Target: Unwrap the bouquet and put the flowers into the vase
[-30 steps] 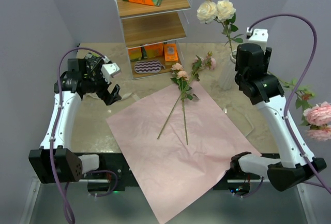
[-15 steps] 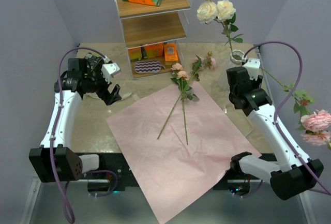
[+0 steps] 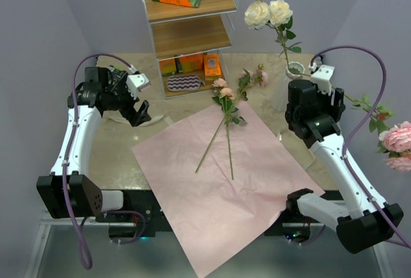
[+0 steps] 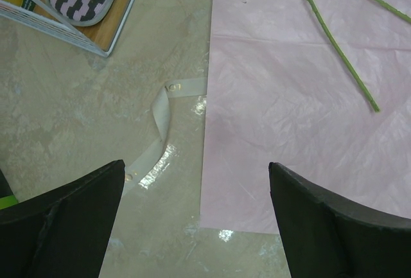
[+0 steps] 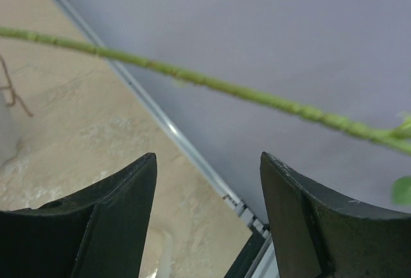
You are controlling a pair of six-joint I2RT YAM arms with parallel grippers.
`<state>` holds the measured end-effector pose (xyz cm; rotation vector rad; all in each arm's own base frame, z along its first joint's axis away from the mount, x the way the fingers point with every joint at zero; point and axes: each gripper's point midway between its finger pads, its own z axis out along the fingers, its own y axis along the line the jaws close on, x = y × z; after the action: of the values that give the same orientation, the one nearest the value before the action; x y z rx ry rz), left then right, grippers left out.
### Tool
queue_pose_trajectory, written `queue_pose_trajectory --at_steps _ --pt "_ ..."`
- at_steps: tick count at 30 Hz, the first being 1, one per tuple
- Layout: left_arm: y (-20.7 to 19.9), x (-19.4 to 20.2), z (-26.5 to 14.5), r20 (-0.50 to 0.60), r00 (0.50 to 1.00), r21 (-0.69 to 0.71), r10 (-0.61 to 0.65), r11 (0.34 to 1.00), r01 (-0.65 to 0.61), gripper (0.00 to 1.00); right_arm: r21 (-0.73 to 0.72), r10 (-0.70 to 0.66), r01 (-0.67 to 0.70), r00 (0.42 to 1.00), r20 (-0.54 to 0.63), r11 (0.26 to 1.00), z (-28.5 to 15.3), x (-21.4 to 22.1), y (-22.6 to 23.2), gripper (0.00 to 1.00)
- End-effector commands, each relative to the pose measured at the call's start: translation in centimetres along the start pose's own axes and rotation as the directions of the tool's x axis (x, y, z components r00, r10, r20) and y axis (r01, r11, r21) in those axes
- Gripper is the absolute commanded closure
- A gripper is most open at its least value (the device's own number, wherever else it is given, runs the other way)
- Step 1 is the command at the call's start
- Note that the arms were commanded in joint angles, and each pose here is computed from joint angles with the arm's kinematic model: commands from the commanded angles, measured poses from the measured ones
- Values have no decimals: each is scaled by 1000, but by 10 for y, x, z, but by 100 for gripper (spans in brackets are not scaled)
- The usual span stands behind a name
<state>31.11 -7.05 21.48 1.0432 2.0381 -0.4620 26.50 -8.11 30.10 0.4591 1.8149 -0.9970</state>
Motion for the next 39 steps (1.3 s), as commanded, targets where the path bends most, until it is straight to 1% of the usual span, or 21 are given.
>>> queue_pose_trajectory --at_steps 1,2,3,4,5,7,8,11,18,21,22,23,24,25,26,27,28,30,32,35,39 --pt "6 -17 -11 34 999 -23 36 999 -35 2 181 71 -91 991 114 979 2 -50 -40 32" --pt "6 -18 -11 32 999 -26 38 999 -37 2 193 -6 -16 994 113 981 1 -54 -46 32" --pt "7 -18 -12 30 999 -30 42 999 -41 1 197 -20 -5 992 124 980 2 -55 -45 31" --pt "7 -18 -12 29 999 -31 42 999 -41 1 200 52 -86 984 168 976 2 -67 -49 31" --pt "8 -18 -12 30 999 -33 44 999 -43 1 201 -32 -4 984 176 980 2 -72 -49 31" --pt "7 -18 -13 30 999 -30 44 999 -43 1 213 -16 -29 978 208 977 4 -82 -51 31" --pt "7 -18 -13 29 999 -32 44 999 -43 1 212 -54 9 977 208 977 6 -85 -45 30" --pt "7 -18 -13 27 999 -32 43 999 -42 1 213 -76 25 969 236 977 8 -97 -42 30" --pt "6 -15 -15 21 998 -44 54 998 -53 1 222 -77 14 958 276 975 15 -114 -45 28" --pt "6 -16 -15 22 998 -46 54 998 -53 1 216 -54 -4 963 265 976 17 -113 -43 27" --pt "7 -16 -15 19 998 -47 55 997 -54 1 211 -85 34 968 238 977 18 -108 -40 26" --pt "7 -15 -15 19 998 -49 56 997 -55 1 200 -2 -45 973 230 979 18 -105 -39 25" --pt "7 -15 -16 18 998 -50 60 997 -59 1 177 64 -108 970 236 978 14 -114 -44 25" --pt "7 -14 -16 16 998 -51 58 997 -58 1 135 -34 10 984 175 991 16 -101 -34 24" --pt "7 -14 -14 15 998 -47 57 997 -57 1 40 123 -133 975 185 990 15 -105 -20 21" --pt "7 -14 -14 17 998 -49 59 997 -58 1 4 178 -182 967 181 983 11 -115 -22 20" --pt "7 -14 -14 20 998 -48 59 997 -58 1 -35 190 -187 973 131 982 10 -102 -12 20" --pt "7 -14 -13 21 998 -47 56 997 -55 1 -174 237 -219 967 89 960 0 -102 2 20" --pt "7 -14 -13 23 998 -46 54 998 -53 1 -236 217 -193 973 81 952 -6 -94 4 23" --pt "6 -13 -12 25 998 -44 49 998 -48 1 -275 97 -83 995 37 958 -7 -77 15 24" --pt "5 -15 -12 36 998 -36 45 998 -44 1 -365 108 -109 994 -23 925 -21 -71 19 27"
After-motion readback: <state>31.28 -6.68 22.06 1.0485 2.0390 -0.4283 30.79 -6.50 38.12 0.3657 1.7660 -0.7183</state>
